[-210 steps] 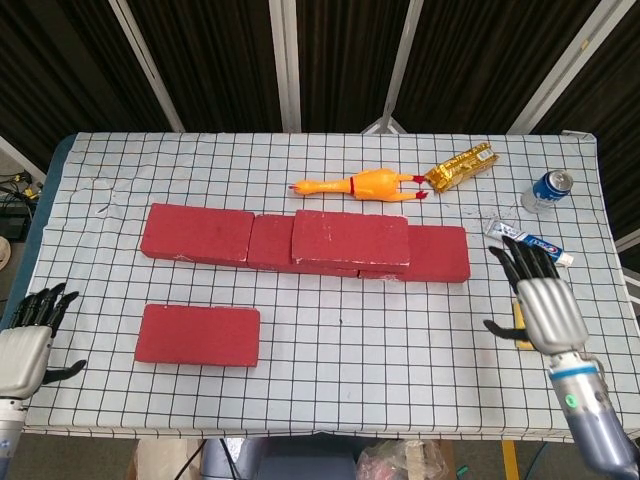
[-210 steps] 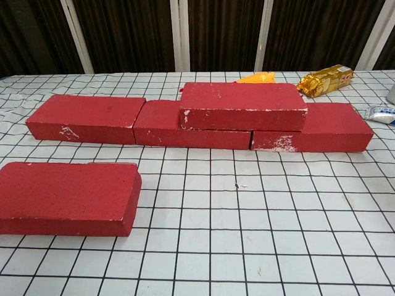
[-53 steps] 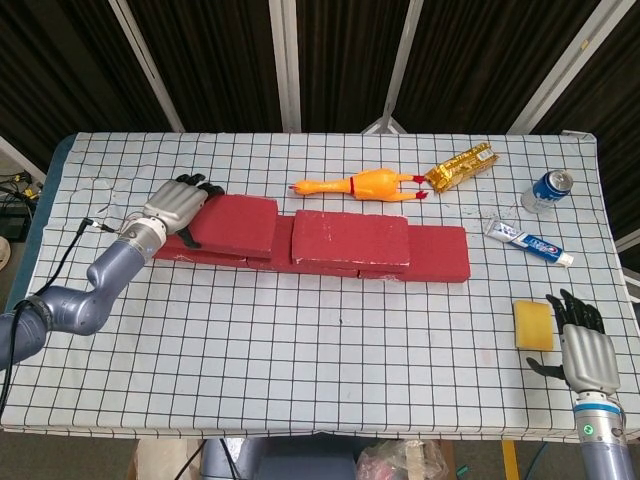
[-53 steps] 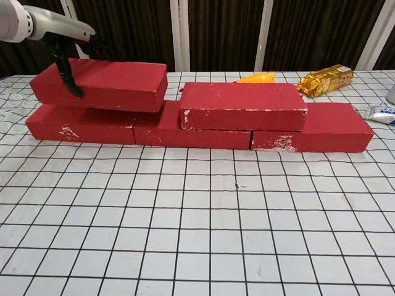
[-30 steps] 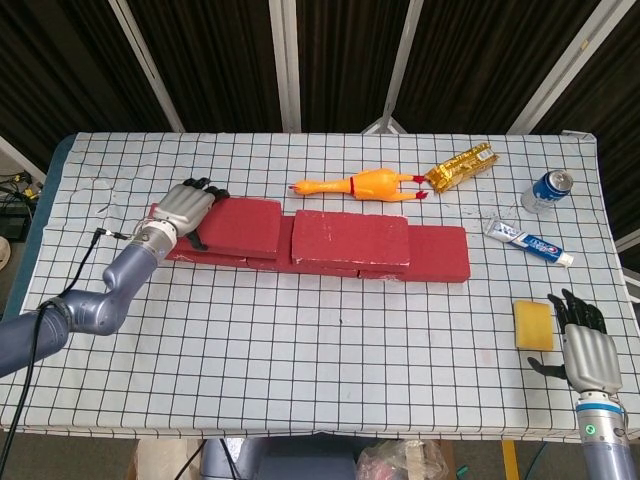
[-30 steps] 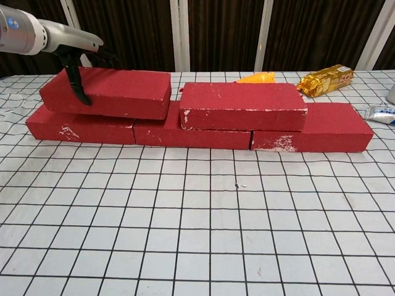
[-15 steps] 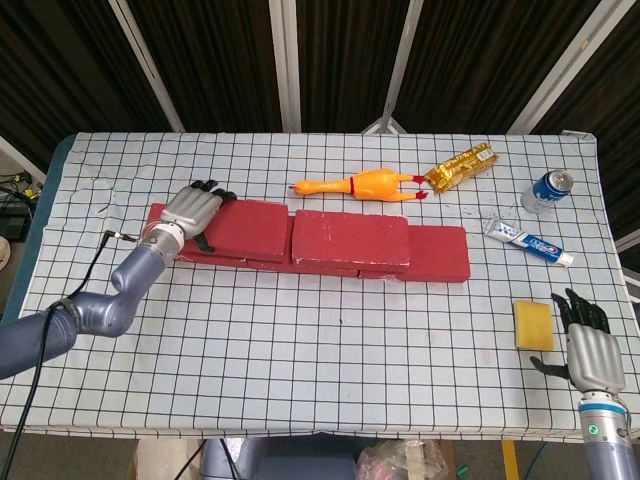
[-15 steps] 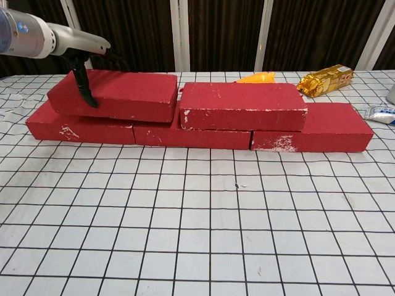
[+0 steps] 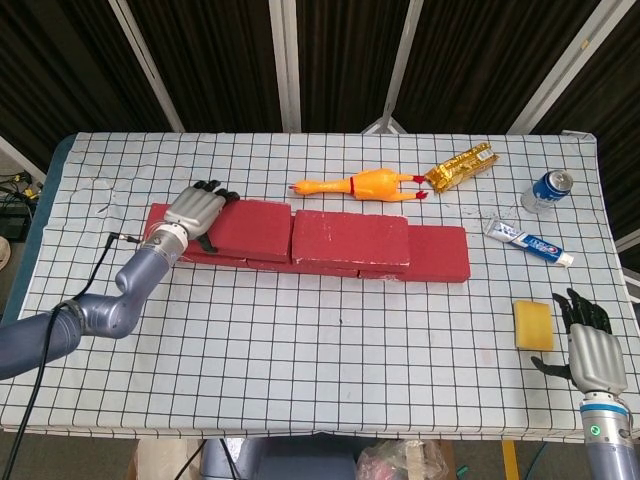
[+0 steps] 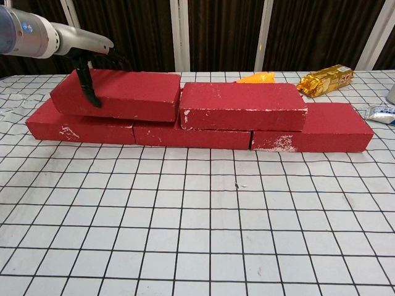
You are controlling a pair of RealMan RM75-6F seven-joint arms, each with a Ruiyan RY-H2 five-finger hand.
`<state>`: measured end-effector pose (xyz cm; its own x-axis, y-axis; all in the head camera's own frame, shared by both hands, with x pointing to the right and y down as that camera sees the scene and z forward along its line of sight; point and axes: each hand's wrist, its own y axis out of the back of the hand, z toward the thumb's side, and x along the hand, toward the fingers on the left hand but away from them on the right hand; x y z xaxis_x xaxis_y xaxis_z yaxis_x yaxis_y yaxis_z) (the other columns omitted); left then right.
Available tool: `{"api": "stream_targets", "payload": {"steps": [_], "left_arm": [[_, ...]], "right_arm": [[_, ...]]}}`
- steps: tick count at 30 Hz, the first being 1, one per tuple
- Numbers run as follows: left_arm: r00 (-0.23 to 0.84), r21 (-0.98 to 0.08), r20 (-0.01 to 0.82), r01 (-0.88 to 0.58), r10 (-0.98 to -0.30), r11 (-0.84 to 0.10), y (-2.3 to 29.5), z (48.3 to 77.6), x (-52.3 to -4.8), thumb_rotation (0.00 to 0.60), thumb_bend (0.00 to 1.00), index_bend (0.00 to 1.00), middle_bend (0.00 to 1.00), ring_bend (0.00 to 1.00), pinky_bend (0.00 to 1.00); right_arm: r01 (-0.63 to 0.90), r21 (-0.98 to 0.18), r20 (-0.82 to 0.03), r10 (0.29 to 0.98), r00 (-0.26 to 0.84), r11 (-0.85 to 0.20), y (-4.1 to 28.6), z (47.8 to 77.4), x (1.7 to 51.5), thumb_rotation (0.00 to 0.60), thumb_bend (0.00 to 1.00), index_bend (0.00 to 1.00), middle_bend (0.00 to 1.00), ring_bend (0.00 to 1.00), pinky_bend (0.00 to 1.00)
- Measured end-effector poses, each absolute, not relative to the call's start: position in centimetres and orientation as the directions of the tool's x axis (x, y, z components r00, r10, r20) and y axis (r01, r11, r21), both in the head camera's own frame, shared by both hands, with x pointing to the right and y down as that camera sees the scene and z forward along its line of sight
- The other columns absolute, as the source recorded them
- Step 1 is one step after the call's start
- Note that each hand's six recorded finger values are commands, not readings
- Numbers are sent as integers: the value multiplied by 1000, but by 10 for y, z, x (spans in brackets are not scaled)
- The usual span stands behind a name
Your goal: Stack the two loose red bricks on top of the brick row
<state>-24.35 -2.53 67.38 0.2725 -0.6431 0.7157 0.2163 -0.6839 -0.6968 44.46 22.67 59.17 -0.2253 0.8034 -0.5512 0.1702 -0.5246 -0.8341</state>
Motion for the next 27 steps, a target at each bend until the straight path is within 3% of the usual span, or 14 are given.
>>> {"api": "stream_targets", "payload": {"steps": [27], "left_arm": [[274, -694, 718, 219, -640, -686, -23, 681, -236, 600, 0, 243, 192, 56, 95]], "right_arm": [[171, -831, -556, 799, -228, -530, 227, 593, 445, 600, 162, 117, 0, 0, 0]]}}
